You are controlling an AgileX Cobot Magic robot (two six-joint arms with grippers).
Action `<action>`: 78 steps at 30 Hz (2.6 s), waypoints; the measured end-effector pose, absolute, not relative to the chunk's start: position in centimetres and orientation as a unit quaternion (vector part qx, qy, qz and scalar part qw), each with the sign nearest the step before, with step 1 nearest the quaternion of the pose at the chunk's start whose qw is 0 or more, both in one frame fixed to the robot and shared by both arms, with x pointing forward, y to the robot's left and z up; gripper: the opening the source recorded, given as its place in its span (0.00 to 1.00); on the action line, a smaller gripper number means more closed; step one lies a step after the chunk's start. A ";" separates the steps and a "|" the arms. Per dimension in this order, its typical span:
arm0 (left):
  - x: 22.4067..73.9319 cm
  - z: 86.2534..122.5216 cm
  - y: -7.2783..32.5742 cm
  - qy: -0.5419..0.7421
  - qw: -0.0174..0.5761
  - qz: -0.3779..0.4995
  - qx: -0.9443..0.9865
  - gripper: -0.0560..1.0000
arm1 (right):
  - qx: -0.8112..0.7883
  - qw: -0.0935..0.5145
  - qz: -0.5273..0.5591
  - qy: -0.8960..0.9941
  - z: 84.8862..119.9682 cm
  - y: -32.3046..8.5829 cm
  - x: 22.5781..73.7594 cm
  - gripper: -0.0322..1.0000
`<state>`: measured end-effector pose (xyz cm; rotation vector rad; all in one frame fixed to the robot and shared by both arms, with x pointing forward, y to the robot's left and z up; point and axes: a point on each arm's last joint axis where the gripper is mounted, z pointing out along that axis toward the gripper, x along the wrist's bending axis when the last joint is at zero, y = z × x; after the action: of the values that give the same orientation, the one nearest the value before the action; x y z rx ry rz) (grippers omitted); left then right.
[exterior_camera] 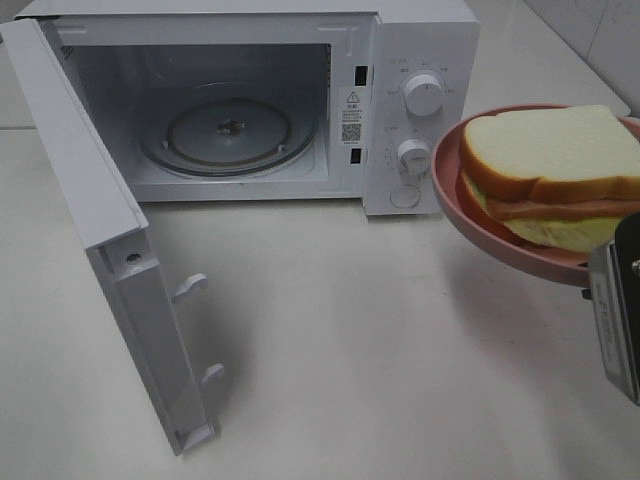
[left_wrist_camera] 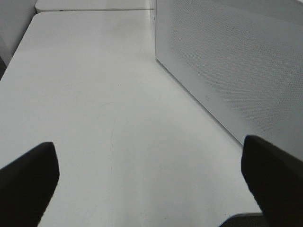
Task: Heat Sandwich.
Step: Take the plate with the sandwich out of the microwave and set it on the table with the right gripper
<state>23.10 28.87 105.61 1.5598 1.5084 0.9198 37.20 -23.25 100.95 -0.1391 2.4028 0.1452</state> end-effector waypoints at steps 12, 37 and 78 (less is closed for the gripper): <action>23.1 105.6 28.9 0.591 0.382 0.361 0.612 0.99 | 0.065 0.345 0.029 0.936 100.7 -24.5 37.1 0.15; 23.1 105.6 28.9 0.591 0.382 0.361 0.612 0.99 | 0.303 0.366 -0.040 0.879 100.7 -26.9 37.3 0.15; 23.1 105.6 28.9 0.591 0.382 0.361 0.612 0.99 | 0.545 0.305 -0.142 0.768 92.0 -22.1 44.5 0.15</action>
<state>23.10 28.87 105.61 1.5598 1.5084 0.9198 44.52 -22.06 92.03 1.4428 2.0344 -0.3759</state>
